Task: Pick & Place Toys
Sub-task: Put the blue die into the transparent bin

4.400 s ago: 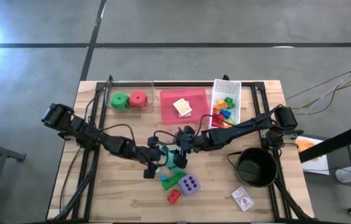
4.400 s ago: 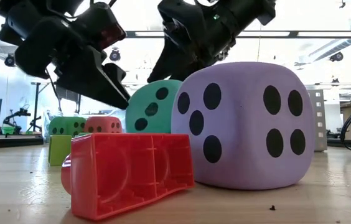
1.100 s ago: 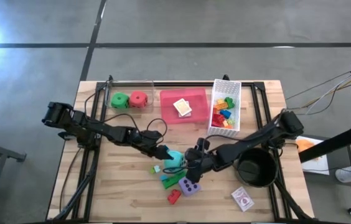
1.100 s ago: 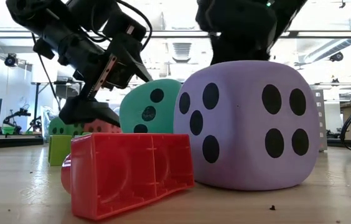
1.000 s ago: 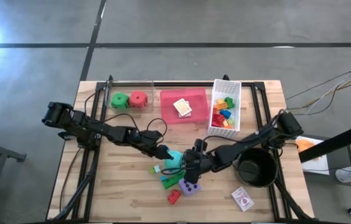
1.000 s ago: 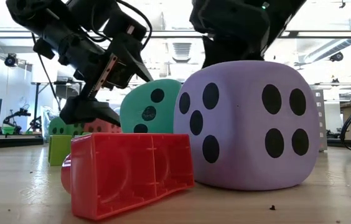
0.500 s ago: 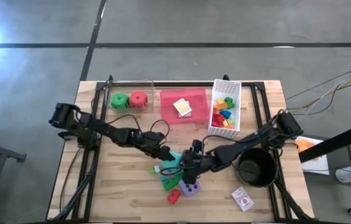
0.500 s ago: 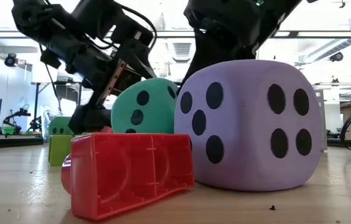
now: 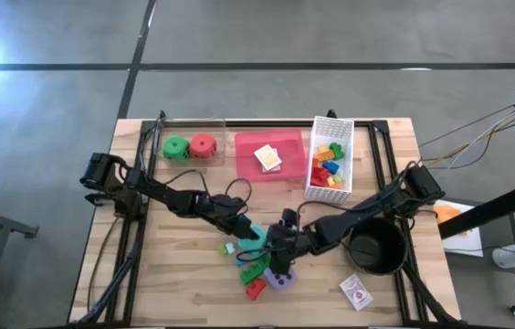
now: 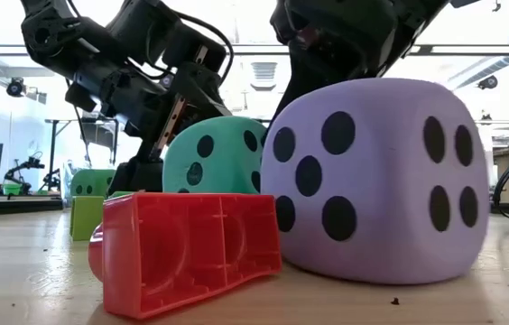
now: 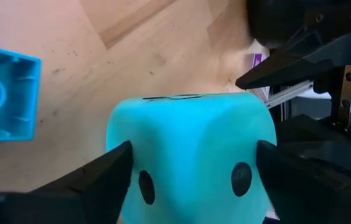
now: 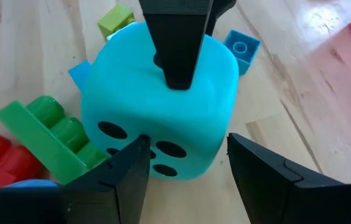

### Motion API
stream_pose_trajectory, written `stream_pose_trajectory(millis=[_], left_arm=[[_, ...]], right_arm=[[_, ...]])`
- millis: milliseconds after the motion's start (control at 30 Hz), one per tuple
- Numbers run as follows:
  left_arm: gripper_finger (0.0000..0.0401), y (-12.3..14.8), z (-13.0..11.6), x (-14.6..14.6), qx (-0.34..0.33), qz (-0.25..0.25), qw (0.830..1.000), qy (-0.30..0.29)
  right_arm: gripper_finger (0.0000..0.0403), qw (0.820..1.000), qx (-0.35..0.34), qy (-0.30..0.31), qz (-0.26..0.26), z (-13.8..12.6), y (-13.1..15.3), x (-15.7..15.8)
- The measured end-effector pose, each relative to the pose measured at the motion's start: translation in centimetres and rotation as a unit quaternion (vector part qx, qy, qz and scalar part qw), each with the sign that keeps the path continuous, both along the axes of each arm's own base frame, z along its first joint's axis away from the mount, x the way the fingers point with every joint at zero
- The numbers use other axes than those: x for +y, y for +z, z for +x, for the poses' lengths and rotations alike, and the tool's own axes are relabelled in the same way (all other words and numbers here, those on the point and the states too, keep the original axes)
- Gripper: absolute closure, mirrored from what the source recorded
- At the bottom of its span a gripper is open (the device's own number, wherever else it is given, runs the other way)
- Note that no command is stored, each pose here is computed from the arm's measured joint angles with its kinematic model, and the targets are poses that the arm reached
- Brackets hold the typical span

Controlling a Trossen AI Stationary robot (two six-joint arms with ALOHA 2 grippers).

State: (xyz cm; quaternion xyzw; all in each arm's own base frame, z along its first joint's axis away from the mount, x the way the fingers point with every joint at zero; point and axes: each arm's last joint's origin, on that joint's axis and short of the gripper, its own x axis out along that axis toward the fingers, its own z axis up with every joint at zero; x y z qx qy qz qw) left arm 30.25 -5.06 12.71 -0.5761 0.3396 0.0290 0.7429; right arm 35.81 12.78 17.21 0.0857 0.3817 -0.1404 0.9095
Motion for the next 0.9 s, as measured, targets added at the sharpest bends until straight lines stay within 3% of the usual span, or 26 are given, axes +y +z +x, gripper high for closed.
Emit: stream_pose_trajectory(millis=[133, 300, 900], left_arm=[[0.0155, -0.08, -0.08, -0.09, 0.005, -0.002, 1.000, -0.008], [0.0287, -0.07, -0.09, -0.10, 0.004, 0.001, 1.000, -0.013], [0.0320, 0.54, -0.29, 0.07, -0.010, 0.018, 0.999, -0.050]], right_arm=[[0.0196, 1.000, 0.001, 0.002, -0.001, -0.01, -0.05, 0.00], [0.0196, 1.000, 0.002, 0.004, -0.001, 0.00, -0.13, 0.01], [0.0196, 0.999, 0.014, 0.039, 0.011, 0.38, 0.81, 0.31]])
